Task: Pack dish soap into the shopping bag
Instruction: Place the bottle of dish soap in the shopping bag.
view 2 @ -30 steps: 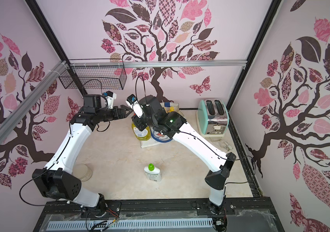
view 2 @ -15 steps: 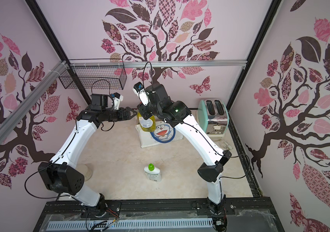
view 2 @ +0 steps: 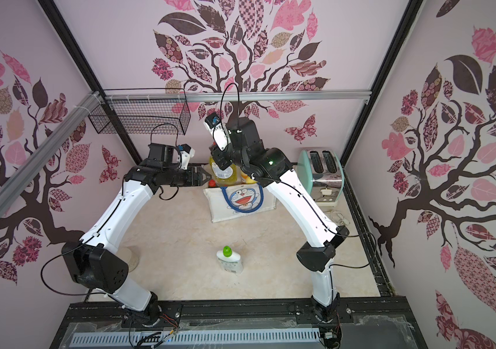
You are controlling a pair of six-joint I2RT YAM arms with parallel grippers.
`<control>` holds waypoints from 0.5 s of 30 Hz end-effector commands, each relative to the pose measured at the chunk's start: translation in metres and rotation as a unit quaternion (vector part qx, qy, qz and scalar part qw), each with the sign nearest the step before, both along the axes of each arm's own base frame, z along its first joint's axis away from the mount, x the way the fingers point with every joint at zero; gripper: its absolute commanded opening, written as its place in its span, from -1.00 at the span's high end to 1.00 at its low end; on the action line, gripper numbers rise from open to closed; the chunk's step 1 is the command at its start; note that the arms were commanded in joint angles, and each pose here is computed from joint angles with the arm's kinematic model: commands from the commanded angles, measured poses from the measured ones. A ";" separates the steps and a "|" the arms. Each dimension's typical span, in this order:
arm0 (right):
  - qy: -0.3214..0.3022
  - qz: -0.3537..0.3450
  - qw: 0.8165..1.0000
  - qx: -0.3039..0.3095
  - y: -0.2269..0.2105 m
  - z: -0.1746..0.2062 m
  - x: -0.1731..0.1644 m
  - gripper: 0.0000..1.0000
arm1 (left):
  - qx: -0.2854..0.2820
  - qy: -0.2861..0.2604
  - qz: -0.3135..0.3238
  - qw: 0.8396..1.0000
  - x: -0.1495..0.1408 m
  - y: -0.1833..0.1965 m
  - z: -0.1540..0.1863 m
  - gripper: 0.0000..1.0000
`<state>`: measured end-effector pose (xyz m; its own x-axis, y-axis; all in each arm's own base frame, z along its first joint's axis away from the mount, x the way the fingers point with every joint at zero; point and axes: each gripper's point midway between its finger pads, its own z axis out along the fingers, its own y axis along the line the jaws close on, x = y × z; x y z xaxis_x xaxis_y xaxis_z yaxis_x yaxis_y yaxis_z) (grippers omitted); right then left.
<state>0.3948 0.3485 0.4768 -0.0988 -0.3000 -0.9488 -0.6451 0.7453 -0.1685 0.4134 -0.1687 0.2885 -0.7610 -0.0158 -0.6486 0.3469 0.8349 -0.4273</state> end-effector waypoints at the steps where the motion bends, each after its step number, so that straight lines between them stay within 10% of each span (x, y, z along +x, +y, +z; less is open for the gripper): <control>1: -0.092 -0.005 0.993 0.070 -0.015 0.069 0.003 1.00 | 0.020 0.007 0.004 1.000 0.000 0.004 -0.008 -0.47; 15: -0.055 0.027 0.997 0.041 -0.004 0.011 0.042 1.00 | 0.046 0.018 0.021 0.999 -0.005 0.013 -0.019 -0.32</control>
